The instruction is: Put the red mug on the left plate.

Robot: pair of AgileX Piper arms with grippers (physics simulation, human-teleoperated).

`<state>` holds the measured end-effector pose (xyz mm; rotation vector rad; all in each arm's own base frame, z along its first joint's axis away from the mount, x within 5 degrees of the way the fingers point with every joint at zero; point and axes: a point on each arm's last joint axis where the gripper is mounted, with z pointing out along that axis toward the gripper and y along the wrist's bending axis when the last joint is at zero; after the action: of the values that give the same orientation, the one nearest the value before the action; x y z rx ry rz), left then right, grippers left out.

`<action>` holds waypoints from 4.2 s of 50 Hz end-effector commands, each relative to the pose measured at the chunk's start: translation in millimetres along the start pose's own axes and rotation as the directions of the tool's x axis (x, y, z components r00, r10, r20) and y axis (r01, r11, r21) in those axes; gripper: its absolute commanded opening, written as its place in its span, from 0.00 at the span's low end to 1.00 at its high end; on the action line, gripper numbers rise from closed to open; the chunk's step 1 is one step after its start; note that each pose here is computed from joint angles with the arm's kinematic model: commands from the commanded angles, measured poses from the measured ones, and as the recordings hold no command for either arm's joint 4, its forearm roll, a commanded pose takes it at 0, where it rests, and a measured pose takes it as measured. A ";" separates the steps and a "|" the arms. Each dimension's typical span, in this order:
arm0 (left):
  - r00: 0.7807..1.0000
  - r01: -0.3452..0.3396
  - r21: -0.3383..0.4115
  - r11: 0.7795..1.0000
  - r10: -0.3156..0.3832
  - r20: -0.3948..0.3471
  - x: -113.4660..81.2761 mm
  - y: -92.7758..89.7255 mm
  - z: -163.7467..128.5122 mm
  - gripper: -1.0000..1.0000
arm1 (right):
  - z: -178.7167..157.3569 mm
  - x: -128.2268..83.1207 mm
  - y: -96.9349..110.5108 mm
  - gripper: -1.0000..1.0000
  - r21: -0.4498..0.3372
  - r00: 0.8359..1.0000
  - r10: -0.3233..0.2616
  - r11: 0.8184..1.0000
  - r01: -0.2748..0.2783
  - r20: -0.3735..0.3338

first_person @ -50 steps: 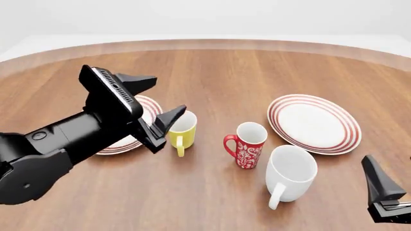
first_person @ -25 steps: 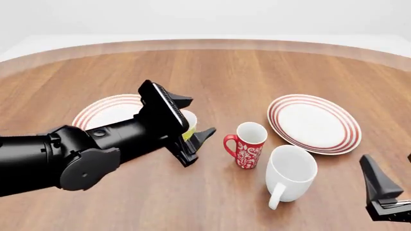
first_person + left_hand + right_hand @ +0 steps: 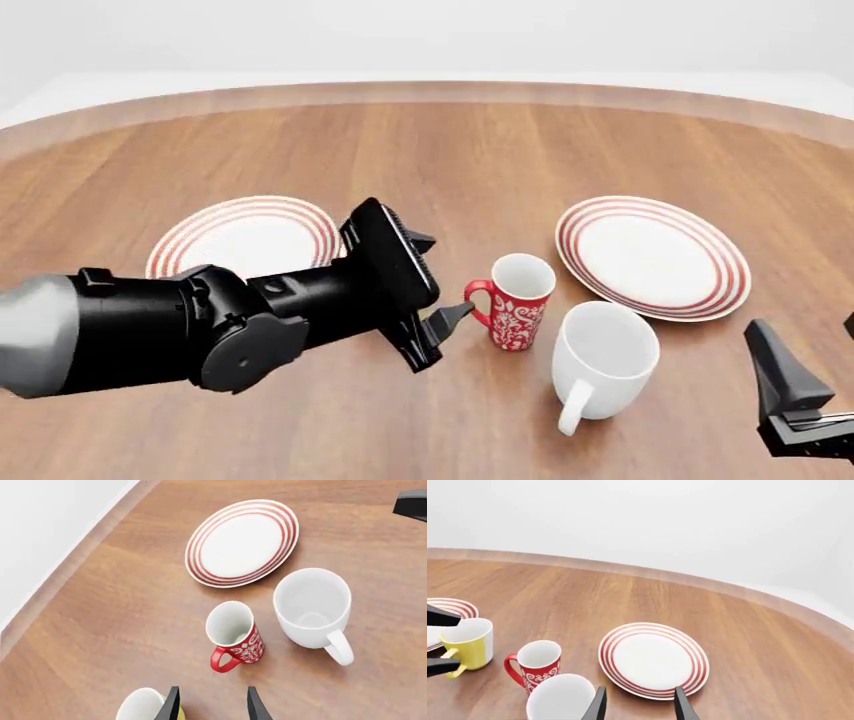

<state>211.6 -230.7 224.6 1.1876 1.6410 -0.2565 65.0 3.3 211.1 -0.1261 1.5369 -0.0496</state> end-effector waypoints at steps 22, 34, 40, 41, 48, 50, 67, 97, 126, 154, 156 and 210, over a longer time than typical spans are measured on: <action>0.998 -0.012 0.025 1.000 0.014 -0.061 9.9 -3.1 43.2 1.00 | -2.6 -0.2 0.3 1.00 -0.004 1.000 -0.005 1.000 0.005 0.010; 0.996 0.004 0.014 1.000 -0.003 -0.093 22.4 1.6 65.4 1.00 | -5.6 0.1 0.6 1.00 -0.008 1.000 -0.006 1.000 0.006 0.017; 0.995 0.007 0.023 1.000 -0.004 -0.102 22.9 -0.7 71.0 1.00 | -5.5 0.4 0.7 1.00 -0.009 1.000 -0.005 1.000 0.005 0.013; 0.995 0.012 0.026 1.000 -0.009 -0.104 22.5 -1.6 71.4 1.00 | -5.6 0.4 0.6 1.00 -0.008 1.000 -0.004 1.000 0.004 0.014; 0.993 0.017 0.042 0.999 -0.012 -0.115 23.5 -7.3 77.9 1.00 | -6.0 0.6 0.7 1.00 -0.009 1.000 -0.004 1.000 0.005 0.014; 0.993 0.017 0.048 0.999 -0.011 -0.116 23.0 -9.2 78.8 1.00 | -6.0 0.5 0.7 1.00 -0.009 1.000 -0.004 1.000 0.004 0.014; 0.989 0.018 0.057 0.998 -0.009 -0.146 29.2 -10.4 89.8 1.00 | -3.9 -0.1 0.6 1.00 -0.008 1.000 0.000 1.000 0.000 0.013; 0.989 0.020 0.056 0.998 -0.012 -0.147 30.1 -10.1 92.4 0.00 | -4.0 -0.2 0.5 1.00 -0.006 1.000 -0.003 1.000 0.003 0.015; 0.991 0.086 0.016 0.996 -0.084 -0.105 17.6 1.6 82.3 0.00 | -5.1 0.0 0.6 1.00 -0.007 1.000 -0.007 1.000 0.007 0.017; 0.988 0.151 -0.052 0.987 -0.151 0.003 -8.1 25.0 41.2 0.00 | -1.2 -1.4 0.5 1.00 -0.008 1.000 -0.009 1.000 0.009 0.019; 0.988 0.154 -0.056 0.987 -0.153 0.006 -8.5 26.3 38.1 0.00 | -1.0 -1.5 0.5 1.00 -0.007 1.000 -0.009 1.000 0.009 0.020; 0.966 0.255 -0.212 0.944 -0.237 0.106 -2.8 62.1 -57.7 0.00 | -8.4 -0.3 0.8 1.00 -0.010 0.999 -0.039 0.999 0.039 0.033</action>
<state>226.7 -177.5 267.7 0.8494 1.7058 -0.2767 56.9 3.8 211.1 -0.1646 1.5032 -0.0688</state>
